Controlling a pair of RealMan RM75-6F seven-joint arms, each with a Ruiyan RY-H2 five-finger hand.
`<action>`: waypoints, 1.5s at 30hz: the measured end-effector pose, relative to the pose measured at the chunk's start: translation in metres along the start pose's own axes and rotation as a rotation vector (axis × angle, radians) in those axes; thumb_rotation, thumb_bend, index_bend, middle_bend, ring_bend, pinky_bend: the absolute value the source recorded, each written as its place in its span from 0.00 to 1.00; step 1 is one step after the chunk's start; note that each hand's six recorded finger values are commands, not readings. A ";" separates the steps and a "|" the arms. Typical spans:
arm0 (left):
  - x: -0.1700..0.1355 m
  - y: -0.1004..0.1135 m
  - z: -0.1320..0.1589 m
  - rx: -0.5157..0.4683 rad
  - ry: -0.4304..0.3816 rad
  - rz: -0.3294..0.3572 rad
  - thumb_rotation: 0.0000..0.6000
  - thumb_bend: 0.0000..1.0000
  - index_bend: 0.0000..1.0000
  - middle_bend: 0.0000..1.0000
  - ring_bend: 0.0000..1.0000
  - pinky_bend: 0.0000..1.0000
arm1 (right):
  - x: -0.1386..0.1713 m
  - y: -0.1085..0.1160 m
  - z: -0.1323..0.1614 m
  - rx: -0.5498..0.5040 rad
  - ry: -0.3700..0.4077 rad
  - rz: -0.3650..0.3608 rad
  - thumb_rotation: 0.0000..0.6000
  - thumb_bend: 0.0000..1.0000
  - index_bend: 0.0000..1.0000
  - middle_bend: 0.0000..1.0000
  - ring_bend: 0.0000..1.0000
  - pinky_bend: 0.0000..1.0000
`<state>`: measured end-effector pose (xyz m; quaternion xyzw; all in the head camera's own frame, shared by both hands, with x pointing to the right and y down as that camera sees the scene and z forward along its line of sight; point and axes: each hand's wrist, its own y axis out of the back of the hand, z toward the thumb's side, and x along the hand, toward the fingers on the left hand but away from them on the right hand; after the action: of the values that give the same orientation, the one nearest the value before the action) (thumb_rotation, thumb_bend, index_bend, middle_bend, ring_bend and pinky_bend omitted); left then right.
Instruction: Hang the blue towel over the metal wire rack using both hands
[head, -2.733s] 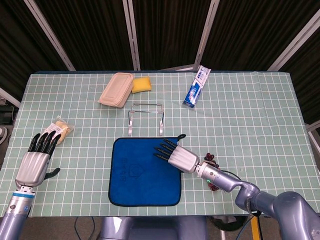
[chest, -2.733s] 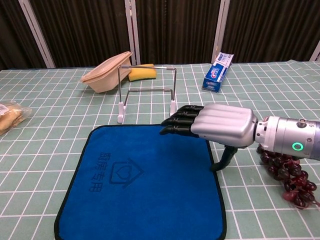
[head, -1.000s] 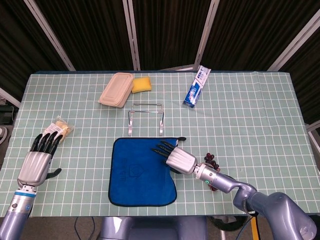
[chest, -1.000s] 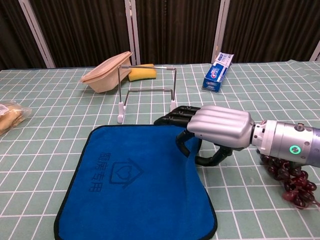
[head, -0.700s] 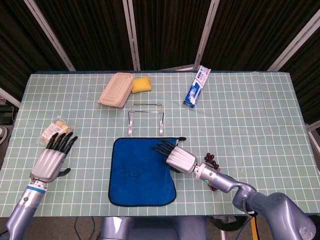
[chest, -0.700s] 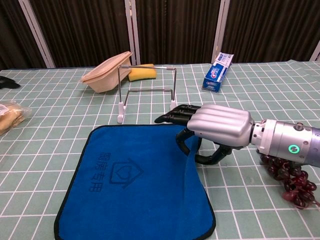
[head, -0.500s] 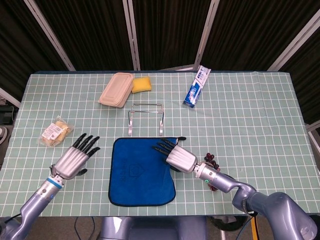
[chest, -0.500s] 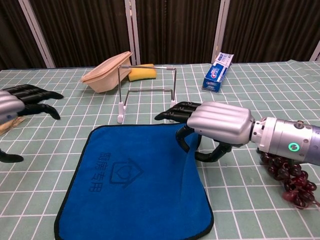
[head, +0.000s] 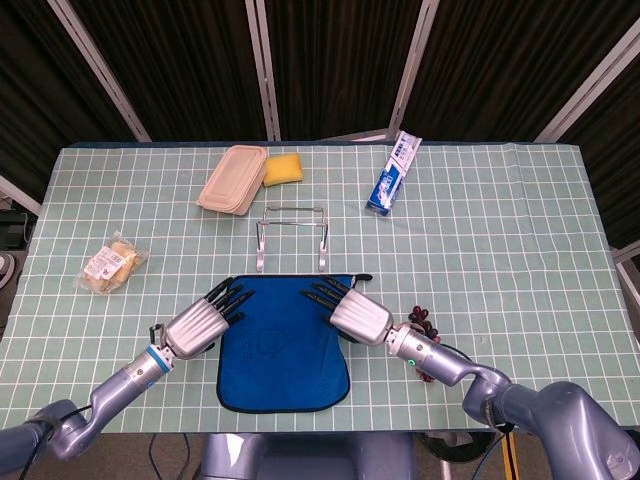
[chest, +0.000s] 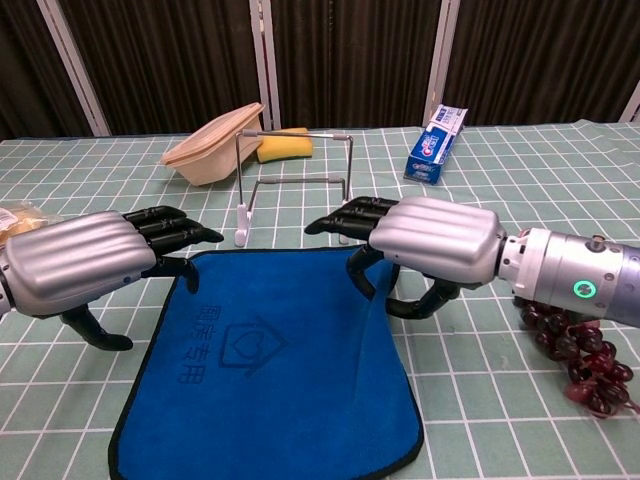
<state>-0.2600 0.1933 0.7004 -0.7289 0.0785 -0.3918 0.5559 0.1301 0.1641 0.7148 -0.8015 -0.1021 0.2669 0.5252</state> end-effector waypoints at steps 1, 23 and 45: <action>0.001 -0.001 0.000 -0.003 0.003 -0.001 1.00 0.02 0.33 0.00 0.00 0.00 | 0.000 0.000 0.000 0.000 0.000 -0.001 1.00 0.45 0.66 0.00 0.00 0.00; 0.025 -0.006 0.016 0.006 -0.007 -0.003 1.00 0.03 0.34 0.00 0.00 0.00 | 0.002 0.004 0.002 0.010 0.001 -0.006 1.00 0.46 0.65 0.00 0.00 0.00; 0.032 0.006 0.029 -0.029 -0.011 0.006 1.00 0.46 0.64 0.00 0.00 0.00 | 0.009 0.013 0.002 0.011 0.001 -0.026 1.00 0.46 0.66 0.00 0.00 0.00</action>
<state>-0.2173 0.1950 0.7088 -0.7389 0.0832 -0.3851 0.5466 0.1347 0.1642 0.6994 -0.7975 -0.1109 0.2603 0.5329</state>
